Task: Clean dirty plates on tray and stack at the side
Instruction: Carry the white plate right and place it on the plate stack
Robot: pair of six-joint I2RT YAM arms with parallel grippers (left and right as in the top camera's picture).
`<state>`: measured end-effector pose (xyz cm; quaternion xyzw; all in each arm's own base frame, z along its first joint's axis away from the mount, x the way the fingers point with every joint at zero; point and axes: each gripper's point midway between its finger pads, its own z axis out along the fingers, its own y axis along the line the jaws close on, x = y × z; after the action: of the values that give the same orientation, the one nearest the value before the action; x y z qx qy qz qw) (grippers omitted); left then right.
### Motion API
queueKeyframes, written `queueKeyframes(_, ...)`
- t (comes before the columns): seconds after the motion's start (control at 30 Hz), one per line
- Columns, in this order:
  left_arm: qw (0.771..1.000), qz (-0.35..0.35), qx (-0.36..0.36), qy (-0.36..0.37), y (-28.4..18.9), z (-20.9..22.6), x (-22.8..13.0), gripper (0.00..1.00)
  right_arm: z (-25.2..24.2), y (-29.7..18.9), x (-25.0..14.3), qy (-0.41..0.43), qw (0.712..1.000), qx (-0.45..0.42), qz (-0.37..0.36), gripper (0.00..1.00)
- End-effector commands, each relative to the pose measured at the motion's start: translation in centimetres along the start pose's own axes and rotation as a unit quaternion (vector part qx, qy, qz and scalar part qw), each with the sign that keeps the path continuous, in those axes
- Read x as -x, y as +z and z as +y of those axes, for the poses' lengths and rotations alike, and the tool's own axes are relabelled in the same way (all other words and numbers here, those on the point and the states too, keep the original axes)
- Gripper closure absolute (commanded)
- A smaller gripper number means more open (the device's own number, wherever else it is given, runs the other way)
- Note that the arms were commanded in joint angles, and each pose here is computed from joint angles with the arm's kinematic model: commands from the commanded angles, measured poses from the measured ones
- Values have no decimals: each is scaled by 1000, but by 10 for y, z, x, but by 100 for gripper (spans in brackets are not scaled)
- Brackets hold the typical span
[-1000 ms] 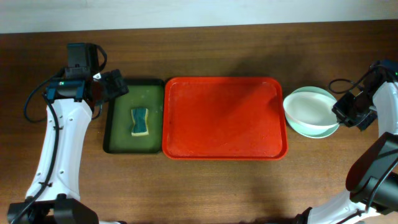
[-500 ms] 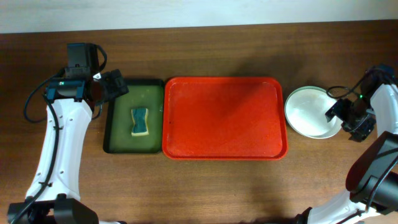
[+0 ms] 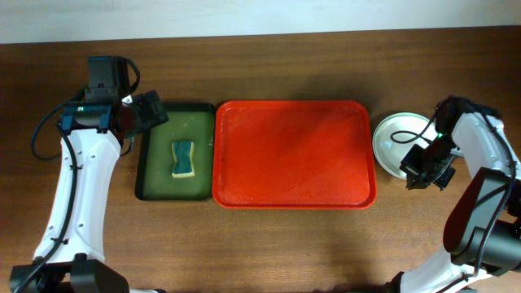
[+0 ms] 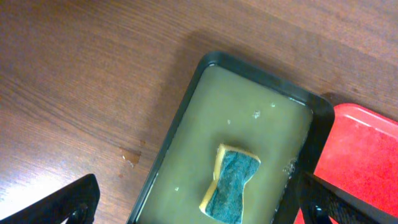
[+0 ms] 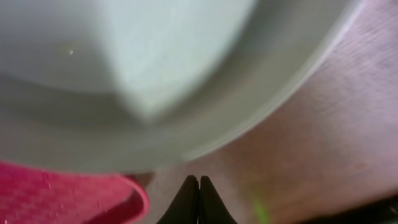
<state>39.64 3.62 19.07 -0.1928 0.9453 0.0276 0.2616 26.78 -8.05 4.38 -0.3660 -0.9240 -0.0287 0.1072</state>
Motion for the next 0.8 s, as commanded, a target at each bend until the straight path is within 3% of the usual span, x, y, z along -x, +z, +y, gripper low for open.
queueKeyframes(0.0,1000,-1,-1,-6,0,0,1,1,7,5,11,4,999,15,-33,96)
queueKeyframes(0.13,1000,-1,-1,-6,0,0,1,0,17,1,34,0,996,35,-79,96)
queueKeyframes(0.3,1000,-1,-1,-6,0,0,1,1,27,-31,26,-58,995,54,-59,96)
queueKeyframes(0.43,1000,-1,-1,-6,0,0,1,1,55,-72,14,-119,985,115,-49,81)
queueKeyframes(0.47,1000,-1,-2,-6,0,0,1,1,66,-73,14,-173,976,116,-63,74)
queueKeyframes(0.63,1000,-1,-2,-6,0,0,1,1,118,-69,-8,-334,932,107,-89,66)
queueKeyframes(0.67,1000,-1,-2,-6,0,0,1,1,128,-68,-14,-356,924,104,-94,58)
queueKeyframes(0.7,1000,-1,-1,-6,0,0,1,1,140,-66,-23,-377,916,102,-95,1)
queueKeyframes(0.77,1000,-1,-1,-6,0,0,1,1,154,-63,-39,-403,905,98,-90,2)
